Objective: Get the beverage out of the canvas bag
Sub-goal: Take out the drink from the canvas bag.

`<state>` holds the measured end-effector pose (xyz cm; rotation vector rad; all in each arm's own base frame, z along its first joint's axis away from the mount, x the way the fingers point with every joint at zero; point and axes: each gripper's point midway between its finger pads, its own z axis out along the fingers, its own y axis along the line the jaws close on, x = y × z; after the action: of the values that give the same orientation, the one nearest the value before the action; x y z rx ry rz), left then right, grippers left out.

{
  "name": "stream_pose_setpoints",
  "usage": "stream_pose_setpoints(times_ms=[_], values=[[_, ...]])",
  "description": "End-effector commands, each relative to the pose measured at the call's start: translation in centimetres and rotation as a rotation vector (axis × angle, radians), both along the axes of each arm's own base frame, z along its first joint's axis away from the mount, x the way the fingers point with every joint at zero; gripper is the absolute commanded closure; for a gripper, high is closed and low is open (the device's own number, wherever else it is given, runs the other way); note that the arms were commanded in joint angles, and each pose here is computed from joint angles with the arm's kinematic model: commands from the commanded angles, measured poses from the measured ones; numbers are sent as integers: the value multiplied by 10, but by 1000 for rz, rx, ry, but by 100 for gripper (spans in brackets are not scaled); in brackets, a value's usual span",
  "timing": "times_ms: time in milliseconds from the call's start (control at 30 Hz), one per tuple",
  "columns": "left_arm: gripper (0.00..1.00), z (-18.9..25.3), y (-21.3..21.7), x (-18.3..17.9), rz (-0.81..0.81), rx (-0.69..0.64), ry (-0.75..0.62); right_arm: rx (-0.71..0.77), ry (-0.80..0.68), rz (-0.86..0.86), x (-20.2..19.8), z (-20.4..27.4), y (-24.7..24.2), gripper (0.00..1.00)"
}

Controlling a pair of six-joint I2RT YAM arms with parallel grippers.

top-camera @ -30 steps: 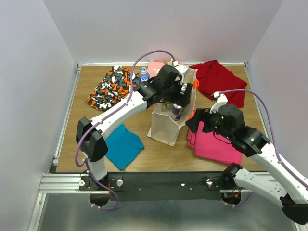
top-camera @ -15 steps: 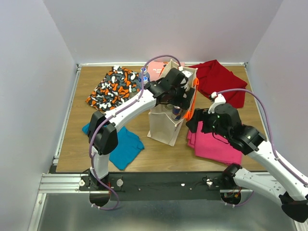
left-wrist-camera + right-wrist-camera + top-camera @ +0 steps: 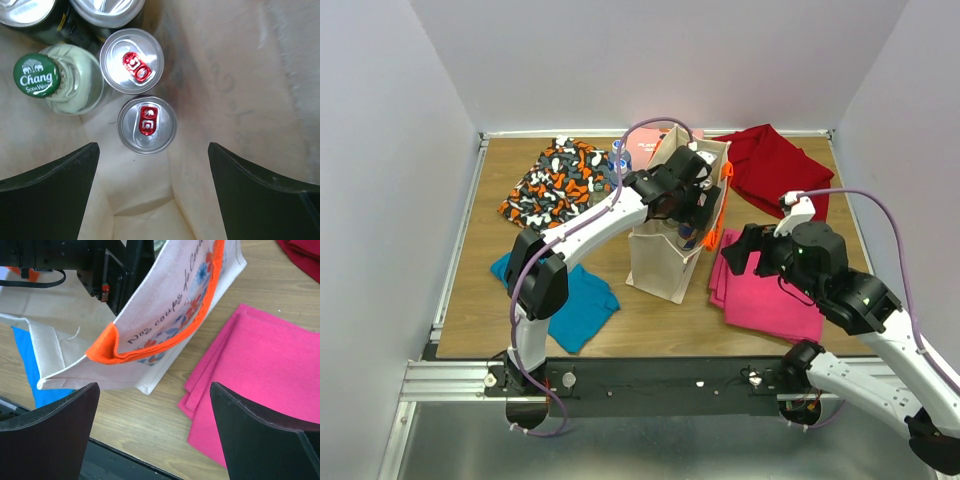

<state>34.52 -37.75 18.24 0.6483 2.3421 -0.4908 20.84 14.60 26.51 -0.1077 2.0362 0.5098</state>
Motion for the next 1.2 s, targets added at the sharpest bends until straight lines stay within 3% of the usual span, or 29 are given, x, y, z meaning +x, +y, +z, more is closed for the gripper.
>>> stream_pose_setpoints(times_ms=[0, 567, 833, 1167], values=[[1, -3, 12, 5, 41, 42, -38, -11, -17, -48, -2, 3, -14, 0], [1, -20, -4, -1, 1, 9, 29, 15, -4, -85, -3, -3, -17, 0], [1, 3, -16, -8, -51, -71, 10, 18, -3, -90, -3, -7, -17, 0], [1, -29, -17, -8, -33, -26, 67, 22, -6, -91, -3, -7, -17, 0]])
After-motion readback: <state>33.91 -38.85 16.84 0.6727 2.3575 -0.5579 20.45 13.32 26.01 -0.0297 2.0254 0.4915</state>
